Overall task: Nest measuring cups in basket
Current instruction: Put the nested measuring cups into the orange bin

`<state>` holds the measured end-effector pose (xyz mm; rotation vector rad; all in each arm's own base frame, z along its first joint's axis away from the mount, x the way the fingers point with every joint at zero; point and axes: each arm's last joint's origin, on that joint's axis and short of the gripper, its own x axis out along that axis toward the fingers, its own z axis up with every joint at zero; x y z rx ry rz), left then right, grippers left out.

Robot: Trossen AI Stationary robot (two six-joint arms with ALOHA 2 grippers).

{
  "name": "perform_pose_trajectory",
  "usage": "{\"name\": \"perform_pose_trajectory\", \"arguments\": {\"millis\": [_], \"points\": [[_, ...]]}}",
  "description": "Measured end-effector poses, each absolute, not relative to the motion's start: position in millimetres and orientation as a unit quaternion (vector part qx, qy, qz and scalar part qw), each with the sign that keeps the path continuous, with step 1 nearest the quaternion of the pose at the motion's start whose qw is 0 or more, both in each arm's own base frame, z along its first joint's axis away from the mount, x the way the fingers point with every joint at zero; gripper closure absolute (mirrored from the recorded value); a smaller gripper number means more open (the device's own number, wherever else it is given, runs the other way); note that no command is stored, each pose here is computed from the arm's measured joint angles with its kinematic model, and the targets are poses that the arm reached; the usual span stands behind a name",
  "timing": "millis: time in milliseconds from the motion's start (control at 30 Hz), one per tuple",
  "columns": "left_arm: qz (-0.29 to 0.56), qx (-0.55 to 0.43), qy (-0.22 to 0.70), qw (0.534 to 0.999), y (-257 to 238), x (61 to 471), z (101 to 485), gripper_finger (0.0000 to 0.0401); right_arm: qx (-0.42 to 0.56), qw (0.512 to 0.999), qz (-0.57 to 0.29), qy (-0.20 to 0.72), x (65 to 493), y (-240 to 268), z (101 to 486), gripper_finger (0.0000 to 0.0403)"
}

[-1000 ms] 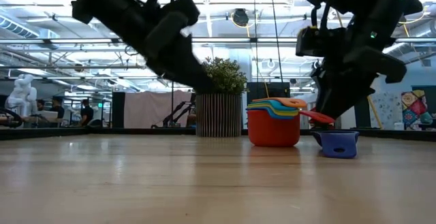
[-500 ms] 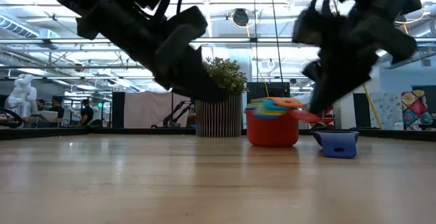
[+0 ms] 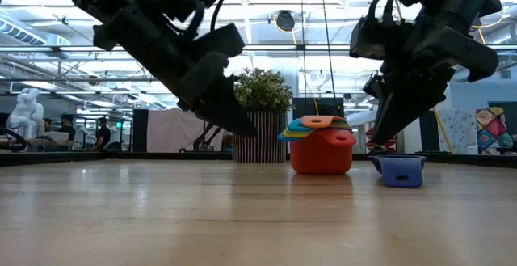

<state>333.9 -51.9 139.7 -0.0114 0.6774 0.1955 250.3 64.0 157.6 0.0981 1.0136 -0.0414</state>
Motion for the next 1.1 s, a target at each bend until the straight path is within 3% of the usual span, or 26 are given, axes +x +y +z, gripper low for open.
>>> {"name": "perform_pose_trajectory", "arguments": {"millis": [133,367,467,700,1100], "points": [[0.104,-0.015,0.330,0.938,-45,335,140,0.0167,0.054,0.887,-0.013,0.458,255,65,161,0.0402],[0.041,-0.026,0.340,0.939,-50,335,140,0.0181,0.056,0.891,-0.010,0.451,257,67,161,0.0403],[0.009,-0.020,0.327,0.945,-55,337,142,0.0224,0.057,0.894,-0.006,0.444,258,69,162,0.0403],[-0.032,-0.001,0.329,0.944,-59,336,142,0.0385,0.061,0.889,-0.007,0.453,260,70,155,0.0403],[-0.034,0.032,0.350,0.936,-39,336,139,0.0399,0.062,0.889,0.004,0.453,267,73,144,0.0403]]}}
